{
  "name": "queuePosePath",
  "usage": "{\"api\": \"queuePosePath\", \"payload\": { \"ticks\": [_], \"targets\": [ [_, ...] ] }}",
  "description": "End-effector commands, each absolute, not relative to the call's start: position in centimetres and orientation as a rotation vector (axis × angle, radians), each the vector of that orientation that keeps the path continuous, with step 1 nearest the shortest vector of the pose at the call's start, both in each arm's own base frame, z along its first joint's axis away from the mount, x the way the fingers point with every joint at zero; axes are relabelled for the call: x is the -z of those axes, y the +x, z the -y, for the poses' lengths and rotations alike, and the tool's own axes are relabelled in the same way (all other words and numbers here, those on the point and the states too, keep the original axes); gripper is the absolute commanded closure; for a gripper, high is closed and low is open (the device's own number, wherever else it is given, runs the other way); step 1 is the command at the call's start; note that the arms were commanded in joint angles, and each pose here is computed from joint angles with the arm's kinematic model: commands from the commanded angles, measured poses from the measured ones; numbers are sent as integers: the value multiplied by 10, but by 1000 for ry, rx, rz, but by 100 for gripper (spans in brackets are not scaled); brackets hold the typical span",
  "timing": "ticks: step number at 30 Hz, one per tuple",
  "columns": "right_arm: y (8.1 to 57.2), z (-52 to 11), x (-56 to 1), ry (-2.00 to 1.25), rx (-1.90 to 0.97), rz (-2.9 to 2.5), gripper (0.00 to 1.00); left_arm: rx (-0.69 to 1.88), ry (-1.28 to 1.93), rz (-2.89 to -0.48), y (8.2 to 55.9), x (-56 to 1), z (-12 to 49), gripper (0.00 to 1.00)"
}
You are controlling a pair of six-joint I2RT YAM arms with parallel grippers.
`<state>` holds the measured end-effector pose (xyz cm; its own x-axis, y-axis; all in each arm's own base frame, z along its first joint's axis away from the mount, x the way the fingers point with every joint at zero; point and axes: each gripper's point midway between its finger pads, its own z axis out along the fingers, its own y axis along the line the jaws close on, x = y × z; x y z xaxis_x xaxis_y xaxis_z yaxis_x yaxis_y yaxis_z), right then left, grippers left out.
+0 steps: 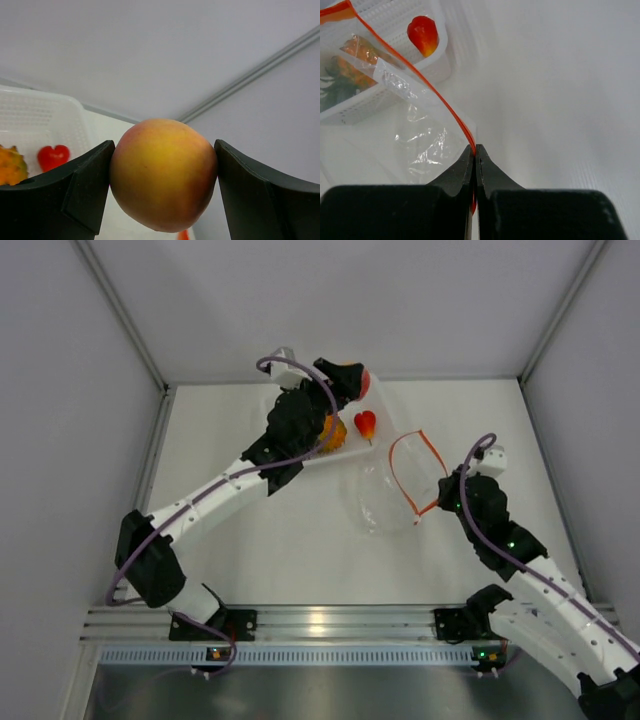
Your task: Open the zip-top bag and remove the fake food
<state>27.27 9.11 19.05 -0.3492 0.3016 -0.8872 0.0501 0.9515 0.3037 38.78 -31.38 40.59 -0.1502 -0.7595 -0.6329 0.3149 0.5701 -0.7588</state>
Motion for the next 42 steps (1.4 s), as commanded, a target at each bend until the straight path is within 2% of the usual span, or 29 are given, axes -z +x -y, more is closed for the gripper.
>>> {"api": "queuePosePath", "payload": {
  "ticks": [1,2,4,6,16,18,19,20,25,27,28,37,42],
  "targets": [
    [262,-62,-216,296,-167,-1861,100,750,-357,-1572,426,-366,306,100],
    [257,-57,-215,289,-144,-1877,100,729,-362,-1550,435,-377,303,100],
    [251,-47,-230,299,-116,-1846,100,650,-325,-1600,456,-353,305,100],
    [244,-43,-234,295,-105,-1851,100,603,-296,-1587,471,-357,305,100],
    [224,-34,-269,269,-125,-1819,100,515,-210,-1704,561,-271,313,100],
    [221,-32,-273,263,-114,-1813,100,476,-197,-1755,572,-248,311,92],
    [220,-31,-276,262,-116,-1812,100,491,-185,-1749,576,-254,315,87],
    [219,-30,-278,260,-108,-1810,100,489,-175,-1761,578,-249,316,68],
    [219,-19,-288,270,-42,-1799,100,495,-155,-1806,578,-232,321,38],
    [222,-18,-288,262,-9,-1812,100,489,-154,-1813,577,-230,320,12],
    [223,-18,-292,261,-5,-1809,100,486,-151,-1819,577,-229,320,2],
    [247,-35,-286,194,28,-1905,100,498,-144,-1783,566,-281,303,2],
    [269,-30,-289,198,125,-1944,100,529,-87,-1767,533,-331,292,2]
  ]
}}
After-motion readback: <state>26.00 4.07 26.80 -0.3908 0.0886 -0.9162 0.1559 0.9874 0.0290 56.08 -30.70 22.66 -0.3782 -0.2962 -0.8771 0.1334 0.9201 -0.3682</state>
